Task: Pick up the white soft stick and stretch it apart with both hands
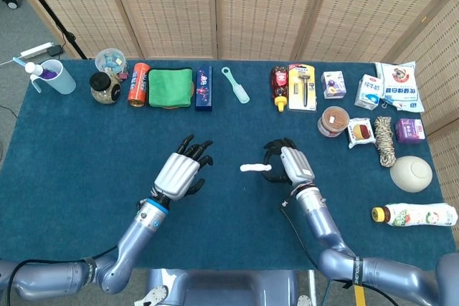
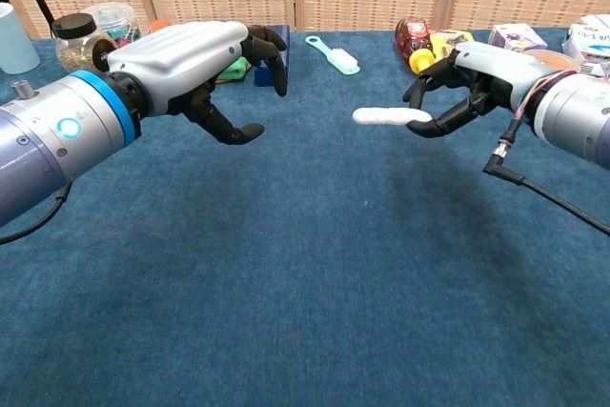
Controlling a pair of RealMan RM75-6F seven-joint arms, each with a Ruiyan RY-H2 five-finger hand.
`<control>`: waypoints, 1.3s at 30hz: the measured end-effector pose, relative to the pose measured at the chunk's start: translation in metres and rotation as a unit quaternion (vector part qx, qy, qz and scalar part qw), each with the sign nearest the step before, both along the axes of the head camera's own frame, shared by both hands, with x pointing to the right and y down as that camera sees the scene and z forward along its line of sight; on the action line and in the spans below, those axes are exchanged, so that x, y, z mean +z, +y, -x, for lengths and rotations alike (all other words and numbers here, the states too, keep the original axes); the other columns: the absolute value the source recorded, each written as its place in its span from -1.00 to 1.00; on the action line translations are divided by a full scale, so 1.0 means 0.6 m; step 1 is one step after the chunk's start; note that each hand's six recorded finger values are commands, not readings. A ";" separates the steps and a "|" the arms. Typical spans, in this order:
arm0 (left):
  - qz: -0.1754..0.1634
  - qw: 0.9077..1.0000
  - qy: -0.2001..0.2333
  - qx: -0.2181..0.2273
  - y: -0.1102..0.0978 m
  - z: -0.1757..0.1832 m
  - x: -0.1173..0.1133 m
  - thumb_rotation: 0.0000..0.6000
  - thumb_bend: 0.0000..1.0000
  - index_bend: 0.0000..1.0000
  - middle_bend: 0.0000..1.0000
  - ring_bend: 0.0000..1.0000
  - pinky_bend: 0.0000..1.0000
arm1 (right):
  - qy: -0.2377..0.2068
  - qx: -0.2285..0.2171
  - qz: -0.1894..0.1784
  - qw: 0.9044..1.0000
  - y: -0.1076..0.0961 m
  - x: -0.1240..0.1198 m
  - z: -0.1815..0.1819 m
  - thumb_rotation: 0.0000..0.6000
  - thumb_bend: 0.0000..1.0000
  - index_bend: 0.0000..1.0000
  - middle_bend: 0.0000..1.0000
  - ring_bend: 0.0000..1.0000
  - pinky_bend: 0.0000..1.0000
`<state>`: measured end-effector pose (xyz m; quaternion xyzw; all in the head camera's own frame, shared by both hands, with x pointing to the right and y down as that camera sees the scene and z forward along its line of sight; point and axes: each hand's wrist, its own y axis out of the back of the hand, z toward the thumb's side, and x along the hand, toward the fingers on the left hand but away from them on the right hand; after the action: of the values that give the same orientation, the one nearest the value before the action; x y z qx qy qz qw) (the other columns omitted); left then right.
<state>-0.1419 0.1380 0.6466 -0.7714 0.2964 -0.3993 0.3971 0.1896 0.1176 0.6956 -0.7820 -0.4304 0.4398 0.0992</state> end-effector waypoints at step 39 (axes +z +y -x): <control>-0.004 1.000 0.030 -0.008 0.016 -0.076 0.032 1.00 -0.39 -0.14 -0.68 -0.57 -0.90 | -0.071 -0.012 0.040 0.997 0.023 0.003 0.079 1.00 -0.28 0.20 -0.45 -0.71 -1.00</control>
<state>-0.0965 0.1475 0.6656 -0.7791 0.3155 -0.3780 0.3880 0.1421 0.1314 0.6973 -0.8194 -0.4094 0.3989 0.0426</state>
